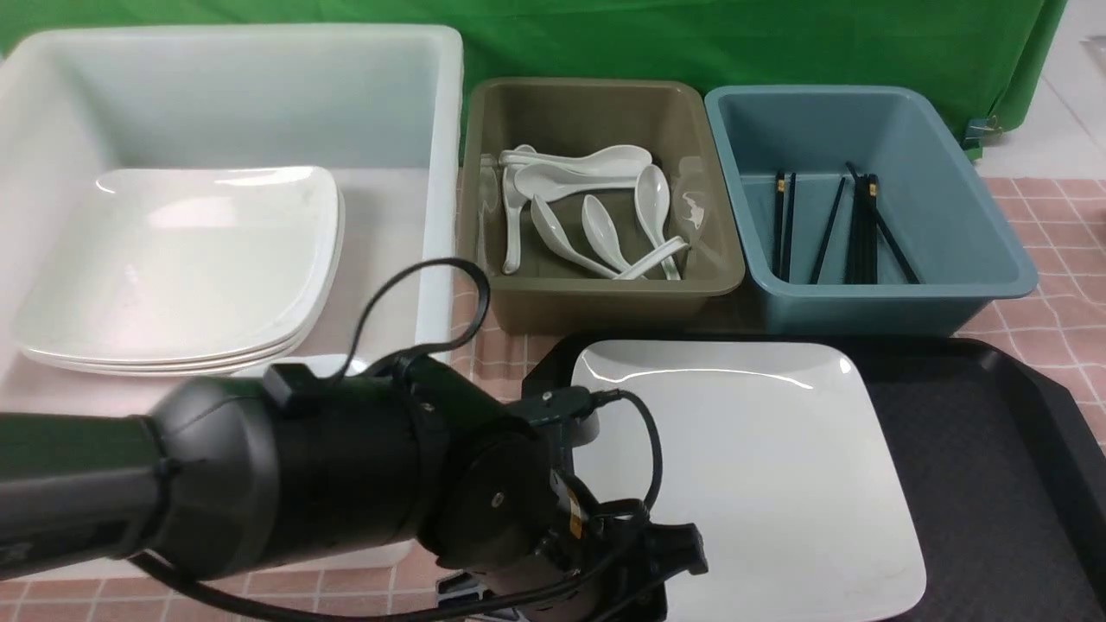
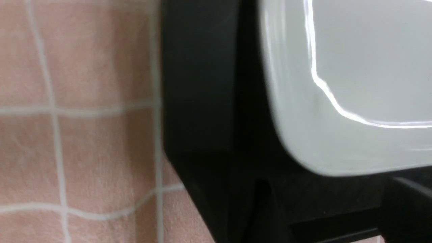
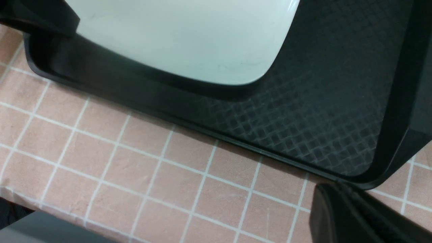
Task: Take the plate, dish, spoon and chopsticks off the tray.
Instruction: Use the left arm to grab a plate from the dinner plate
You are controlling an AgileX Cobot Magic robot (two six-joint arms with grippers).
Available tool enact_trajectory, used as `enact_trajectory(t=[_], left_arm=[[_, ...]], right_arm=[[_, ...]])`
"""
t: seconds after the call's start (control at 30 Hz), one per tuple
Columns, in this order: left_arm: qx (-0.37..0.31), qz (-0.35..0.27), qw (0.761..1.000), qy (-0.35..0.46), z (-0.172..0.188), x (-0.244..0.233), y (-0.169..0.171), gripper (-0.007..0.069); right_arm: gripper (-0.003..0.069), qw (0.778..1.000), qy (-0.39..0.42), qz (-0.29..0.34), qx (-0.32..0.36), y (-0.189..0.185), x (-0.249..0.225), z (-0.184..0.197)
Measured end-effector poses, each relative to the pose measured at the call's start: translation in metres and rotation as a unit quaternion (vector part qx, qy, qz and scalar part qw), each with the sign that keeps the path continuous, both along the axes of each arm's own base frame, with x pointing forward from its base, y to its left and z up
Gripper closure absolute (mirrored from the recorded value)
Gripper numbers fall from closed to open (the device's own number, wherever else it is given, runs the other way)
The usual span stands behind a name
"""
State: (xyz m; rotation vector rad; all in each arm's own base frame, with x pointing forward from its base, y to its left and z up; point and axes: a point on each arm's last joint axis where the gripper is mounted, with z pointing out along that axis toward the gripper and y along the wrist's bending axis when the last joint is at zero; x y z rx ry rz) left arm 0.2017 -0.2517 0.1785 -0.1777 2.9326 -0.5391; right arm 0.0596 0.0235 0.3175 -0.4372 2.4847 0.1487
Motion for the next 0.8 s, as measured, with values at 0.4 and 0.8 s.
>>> enact_trajectory(t=[0.4, 0.8], left_arm=[[-0.006, 0.012, 1.0, -0.004, -0.01, 0.009, -0.007, 0.0237], [-0.051, 0.006, 0.997, -0.052, -0.021, 0.022, -0.02, 0.0237]], right_arm=[[0.0629, 1.0, 0.003, 0.002, 0.007, 0.001, -0.001, 0.0], [0.0629, 1.0, 0.004, 0.002, 0.008, 0.001, -0.001, 0.0]])
